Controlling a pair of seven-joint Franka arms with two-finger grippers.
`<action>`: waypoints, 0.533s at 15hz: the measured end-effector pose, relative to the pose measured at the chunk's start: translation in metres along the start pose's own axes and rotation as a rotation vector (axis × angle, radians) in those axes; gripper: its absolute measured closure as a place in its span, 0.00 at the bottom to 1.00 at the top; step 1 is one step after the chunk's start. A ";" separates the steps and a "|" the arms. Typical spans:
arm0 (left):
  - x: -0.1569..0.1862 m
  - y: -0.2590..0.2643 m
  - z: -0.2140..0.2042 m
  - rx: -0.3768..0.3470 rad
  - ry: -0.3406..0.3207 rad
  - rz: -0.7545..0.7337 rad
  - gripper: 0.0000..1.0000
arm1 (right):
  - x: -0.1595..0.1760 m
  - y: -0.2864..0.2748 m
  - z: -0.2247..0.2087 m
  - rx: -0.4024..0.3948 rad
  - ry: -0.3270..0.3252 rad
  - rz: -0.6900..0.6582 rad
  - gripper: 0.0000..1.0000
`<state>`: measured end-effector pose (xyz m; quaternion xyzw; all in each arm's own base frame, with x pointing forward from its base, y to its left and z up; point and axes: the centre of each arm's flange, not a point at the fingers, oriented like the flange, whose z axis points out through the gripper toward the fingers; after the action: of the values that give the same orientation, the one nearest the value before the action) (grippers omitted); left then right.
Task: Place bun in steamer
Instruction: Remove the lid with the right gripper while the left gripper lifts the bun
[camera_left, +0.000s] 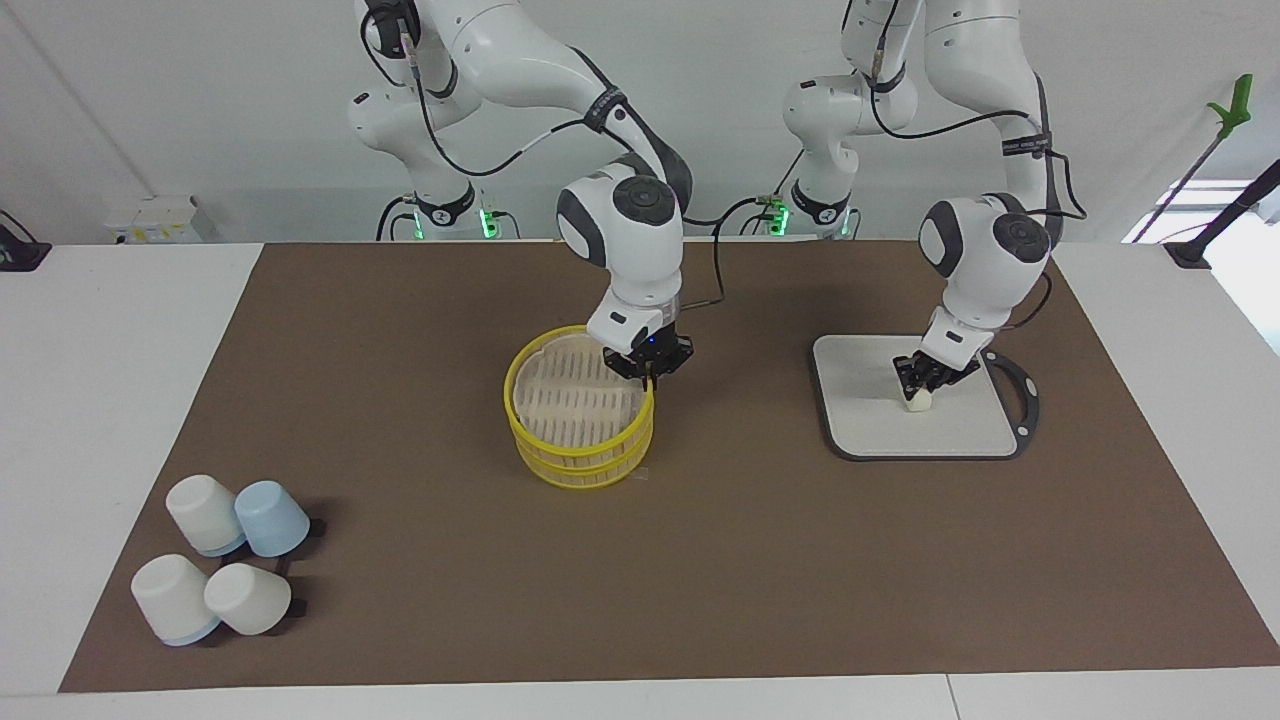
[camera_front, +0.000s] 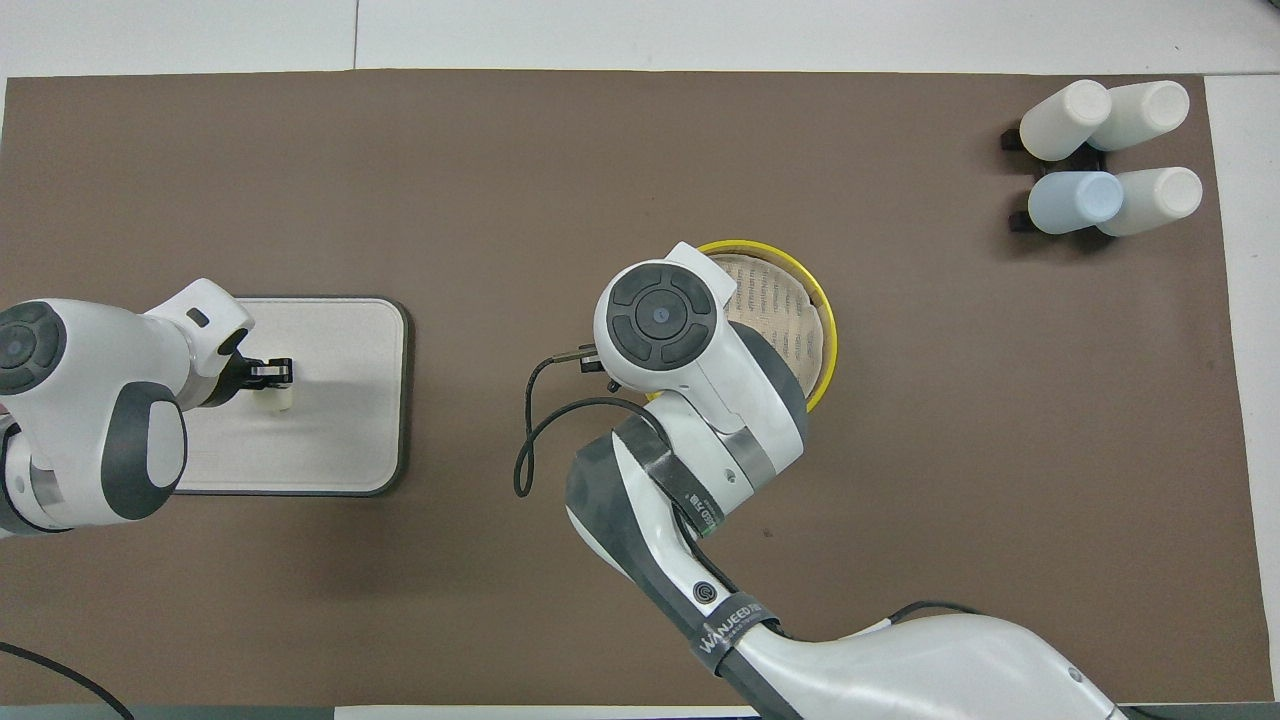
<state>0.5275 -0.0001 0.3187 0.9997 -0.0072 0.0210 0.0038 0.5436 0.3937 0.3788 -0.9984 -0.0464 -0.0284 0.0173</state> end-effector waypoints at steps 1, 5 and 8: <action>0.001 0.000 -0.001 -0.008 0.001 -0.009 0.74 | 0.000 0.000 0.000 0.000 0.000 0.000 0.92; 0.021 0.011 -0.032 -0.045 -0.006 -0.038 0.74 | 0.005 0.002 -0.018 -0.013 -0.021 0.006 0.92; 0.039 0.038 -0.072 -0.053 -0.013 -0.069 0.74 | 0.018 0.017 -0.066 -0.026 -0.042 0.029 0.92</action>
<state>0.5630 -0.0385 0.3924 0.9991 0.0269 0.0143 0.0307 0.5596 0.3760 0.4447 -0.9994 -0.0321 -0.0079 0.0035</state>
